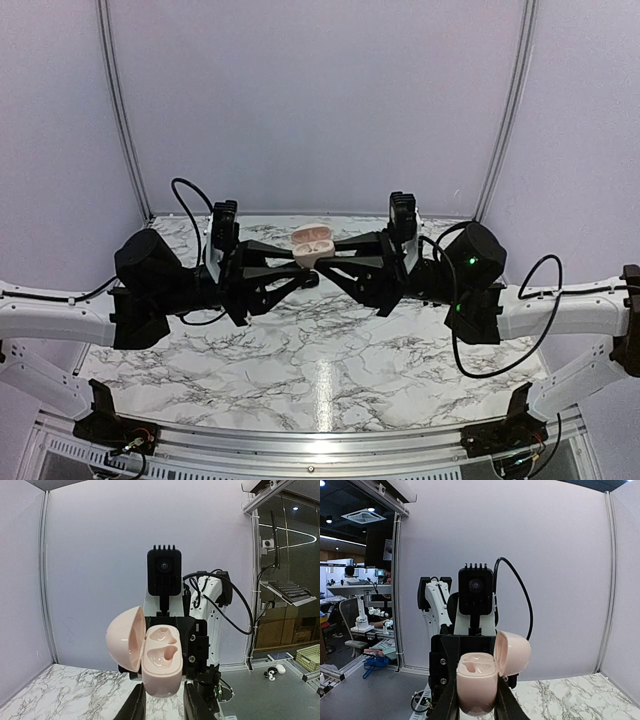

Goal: Insert the wireless bluetooth earbuds into the charging case
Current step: Pass from the right arm to the left

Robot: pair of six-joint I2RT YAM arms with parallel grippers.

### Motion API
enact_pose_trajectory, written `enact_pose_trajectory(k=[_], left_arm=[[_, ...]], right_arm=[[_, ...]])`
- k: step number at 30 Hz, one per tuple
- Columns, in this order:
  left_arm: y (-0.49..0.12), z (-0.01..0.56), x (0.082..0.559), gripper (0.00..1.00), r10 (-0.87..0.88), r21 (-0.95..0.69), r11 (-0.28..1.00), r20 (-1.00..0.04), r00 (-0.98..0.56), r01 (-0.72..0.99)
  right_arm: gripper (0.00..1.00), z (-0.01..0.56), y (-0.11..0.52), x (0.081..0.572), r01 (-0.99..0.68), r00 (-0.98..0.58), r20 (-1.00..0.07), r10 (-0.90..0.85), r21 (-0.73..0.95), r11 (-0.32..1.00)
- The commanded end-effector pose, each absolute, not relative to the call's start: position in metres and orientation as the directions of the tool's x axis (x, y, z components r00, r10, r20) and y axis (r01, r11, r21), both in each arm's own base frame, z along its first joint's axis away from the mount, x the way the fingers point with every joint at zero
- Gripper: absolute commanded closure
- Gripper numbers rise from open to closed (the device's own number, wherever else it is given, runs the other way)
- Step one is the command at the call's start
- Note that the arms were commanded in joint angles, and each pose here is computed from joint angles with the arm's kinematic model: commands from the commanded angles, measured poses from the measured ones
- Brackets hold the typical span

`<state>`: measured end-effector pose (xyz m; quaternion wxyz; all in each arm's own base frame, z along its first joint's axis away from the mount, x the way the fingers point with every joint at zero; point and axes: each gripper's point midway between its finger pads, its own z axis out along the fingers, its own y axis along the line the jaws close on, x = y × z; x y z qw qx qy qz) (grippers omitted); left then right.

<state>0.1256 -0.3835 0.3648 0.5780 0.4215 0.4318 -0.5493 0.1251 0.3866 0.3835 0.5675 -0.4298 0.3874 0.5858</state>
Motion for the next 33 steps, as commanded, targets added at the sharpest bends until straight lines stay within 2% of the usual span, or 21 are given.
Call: enact_pose_trajectory(k=[1,16,27,29,31,33], left_arm=[[-0.382,0.391,0.123,0.71,-0.348,0.034,0.035,-0.937,0.044,0.999],[-0.384,0.393,0.126,0.71,-0.359,0.017,0.043,-0.933,0.031,0.999],[-0.382,0.393,0.126,0.87,-0.361,0.015,0.049,-0.932,0.031,0.999],[-0.380,0.391,0.126,0.90,-0.359,0.014,0.054,-0.933,0.033,0.998],[-0.378,0.389,0.126,0.93,-0.356,0.010,0.057,-0.934,0.030,0.998],[-0.375,0.385,0.126,0.96,-0.349,0.008,0.062,-0.937,0.029,0.998]], right_arm=[[1.00,0.388,0.386,0.123,-0.998,0.005,-0.934,0.357,-0.027,-0.057],[1.00,0.384,0.387,0.125,-0.998,0.000,-0.934,0.358,-0.020,-0.052],[1.00,0.381,0.386,0.124,-0.998,0.010,-0.936,0.351,-0.029,-0.048],[0.95,0.379,0.385,0.124,-0.999,0.012,-0.939,0.344,-0.030,-0.046],[0.80,0.378,0.385,0.124,-0.999,0.013,-0.944,0.331,-0.027,-0.040],[0.73,0.377,0.384,0.124,-0.999,0.013,-0.949,0.316,-0.025,-0.035]])
